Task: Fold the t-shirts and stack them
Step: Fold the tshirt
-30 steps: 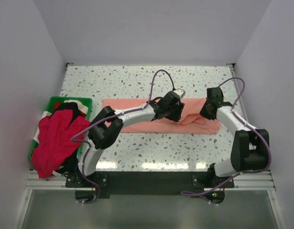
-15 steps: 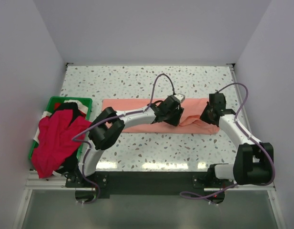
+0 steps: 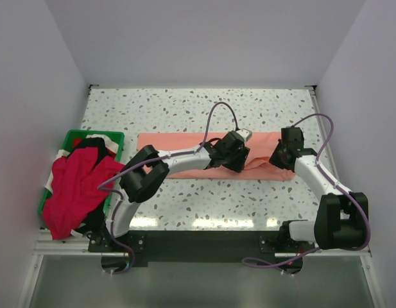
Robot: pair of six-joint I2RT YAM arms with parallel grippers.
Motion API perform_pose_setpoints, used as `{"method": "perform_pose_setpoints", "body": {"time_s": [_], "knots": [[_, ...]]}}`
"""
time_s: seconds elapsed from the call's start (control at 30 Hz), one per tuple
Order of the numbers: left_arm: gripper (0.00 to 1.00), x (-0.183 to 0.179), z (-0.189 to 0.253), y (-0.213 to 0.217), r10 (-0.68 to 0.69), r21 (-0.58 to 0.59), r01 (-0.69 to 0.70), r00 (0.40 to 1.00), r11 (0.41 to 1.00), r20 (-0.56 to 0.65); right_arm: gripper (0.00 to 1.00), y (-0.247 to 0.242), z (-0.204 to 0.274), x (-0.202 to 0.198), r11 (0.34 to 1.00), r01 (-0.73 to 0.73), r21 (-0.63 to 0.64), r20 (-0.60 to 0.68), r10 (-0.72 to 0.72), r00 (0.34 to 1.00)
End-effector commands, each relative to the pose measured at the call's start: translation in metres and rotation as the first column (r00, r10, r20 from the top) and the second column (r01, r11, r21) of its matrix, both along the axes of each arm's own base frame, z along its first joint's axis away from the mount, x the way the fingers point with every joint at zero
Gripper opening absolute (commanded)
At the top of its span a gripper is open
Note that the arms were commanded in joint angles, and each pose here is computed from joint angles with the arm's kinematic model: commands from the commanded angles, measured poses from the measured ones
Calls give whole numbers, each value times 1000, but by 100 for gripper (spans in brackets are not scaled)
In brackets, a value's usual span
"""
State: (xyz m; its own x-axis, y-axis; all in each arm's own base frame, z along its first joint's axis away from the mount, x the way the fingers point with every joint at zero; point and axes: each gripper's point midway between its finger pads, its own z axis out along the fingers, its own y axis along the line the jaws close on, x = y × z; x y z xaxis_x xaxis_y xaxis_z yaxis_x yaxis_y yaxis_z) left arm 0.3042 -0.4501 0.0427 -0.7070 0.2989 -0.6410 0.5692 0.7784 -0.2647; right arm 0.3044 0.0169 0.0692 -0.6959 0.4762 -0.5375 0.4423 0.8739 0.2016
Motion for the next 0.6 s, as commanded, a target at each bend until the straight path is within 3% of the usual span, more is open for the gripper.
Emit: {"method": "perform_pose_setpoints", "body": {"time_s": [0.0, 0.37, 0.57], "knots": [[55, 6, 21, -14, -14, -68, 17, 999, 998, 51, 4, -1, 4, 2, 1000, -2, -10, 27, 2, 1000], [39, 12, 20, -22, 0, -76, 4, 998, 997, 56, 3, -1, 4, 5, 1000, -4, -9, 25, 4, 1000], [26, 13, 18, -21, 5, -65, -1, 998, 998, 58, 3, -1, 4, 5, 1000, -4, -12, 25, 4, 1000]]}}
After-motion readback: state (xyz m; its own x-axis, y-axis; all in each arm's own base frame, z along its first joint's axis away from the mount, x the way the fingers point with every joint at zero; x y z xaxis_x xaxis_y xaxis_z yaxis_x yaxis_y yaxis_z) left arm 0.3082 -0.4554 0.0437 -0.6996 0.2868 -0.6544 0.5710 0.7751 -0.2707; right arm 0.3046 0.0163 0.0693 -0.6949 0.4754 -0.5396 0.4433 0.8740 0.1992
